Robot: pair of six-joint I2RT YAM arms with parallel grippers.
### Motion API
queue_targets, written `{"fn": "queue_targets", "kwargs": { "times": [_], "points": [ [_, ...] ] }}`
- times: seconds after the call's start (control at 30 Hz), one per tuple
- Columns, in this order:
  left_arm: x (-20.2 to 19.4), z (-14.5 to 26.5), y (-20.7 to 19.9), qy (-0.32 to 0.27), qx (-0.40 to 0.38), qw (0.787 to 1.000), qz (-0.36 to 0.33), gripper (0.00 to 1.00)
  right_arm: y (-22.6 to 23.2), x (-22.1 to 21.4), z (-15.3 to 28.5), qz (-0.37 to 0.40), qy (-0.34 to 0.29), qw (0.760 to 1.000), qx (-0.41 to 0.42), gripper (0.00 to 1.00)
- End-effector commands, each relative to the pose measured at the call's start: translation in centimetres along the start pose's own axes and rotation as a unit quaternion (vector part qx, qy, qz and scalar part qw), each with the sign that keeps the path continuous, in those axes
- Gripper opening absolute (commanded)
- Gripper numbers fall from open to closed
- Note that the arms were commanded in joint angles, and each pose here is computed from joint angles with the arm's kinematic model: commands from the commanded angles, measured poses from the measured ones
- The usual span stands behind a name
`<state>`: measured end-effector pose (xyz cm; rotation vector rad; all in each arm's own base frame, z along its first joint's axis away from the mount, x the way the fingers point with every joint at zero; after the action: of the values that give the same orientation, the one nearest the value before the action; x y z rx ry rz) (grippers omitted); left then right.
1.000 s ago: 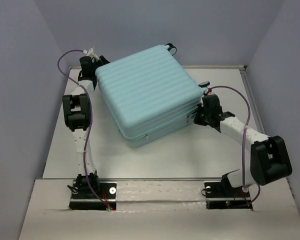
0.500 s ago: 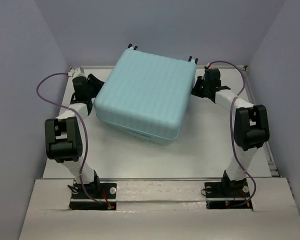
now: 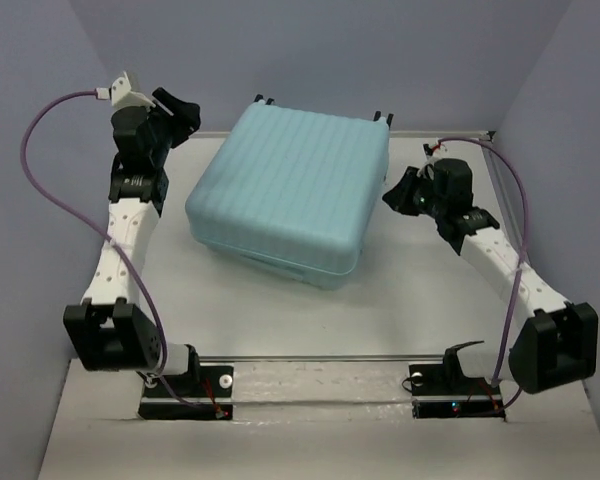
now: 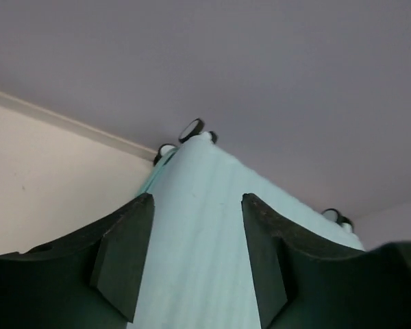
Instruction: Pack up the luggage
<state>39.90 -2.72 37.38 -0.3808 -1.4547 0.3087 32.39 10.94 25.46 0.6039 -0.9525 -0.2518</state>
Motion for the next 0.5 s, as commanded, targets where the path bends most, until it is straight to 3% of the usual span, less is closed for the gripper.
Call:
{"fn": "queue_targets", "kwargs": {
  "times": [0.0, 0.07, 0.1, 0.17, 0.33, 0.47],
  "points": [
    [-1.8, 7.3, -3.7, 0.009, -0.056, 0.997, -0.052, 0.45, -0.1, -5.6, 1.7, -0.021, 0.06, 0.996, 0.066, 0.09],
    [-3.1, 10.7, -3.8, 0.01, -0.066, 0.996, -0.061, 0.29, 0.2, -6.3, 3.0, -0.02, 0.06, 0.995, 0.077, 0.07],
    [-6.3, 11.5, -2.5, 0.049, -0.056, 0.995, -0.062, 0.2, -0.1, -7.2, 3.3, -0.019, 0.07, 0.994, 0.078, 0.07],
    [-7.0, 14.7, -1.9, 0.045, -0.057, 0.995, -0.063, 0.09, -0.4, -7.9, 4.3, -0.015, 0.073, 0.994, 0.077, 0.07],
    [-13.1, 19.5, 0.2, 0.135, -0.084, 0.986, -0.051, 0.06, -0.6, -9.8, 5.3, -0.003, 0.103, 0.99, 0.098, 0.07],
    [-17.4, 22.7, -1.0, 0.186, -0.199, 0.962, 0.003, 0.06, -0.7, -11.5, 5.2, 0.025, 0.103, 0.981, 0.16, 0.07]
  ]
}}
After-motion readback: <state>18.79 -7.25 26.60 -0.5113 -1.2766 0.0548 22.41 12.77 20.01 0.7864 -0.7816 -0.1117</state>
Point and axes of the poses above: each gripper's point midway between its finger pads, its own z axis back along the fingers, its own y axis along the line the jaws close on, x = y × z, the point moved 8 cm from there along z, back along the fingers, and after that the axes turned 11 degrees about -z, right-handed, at the moved point
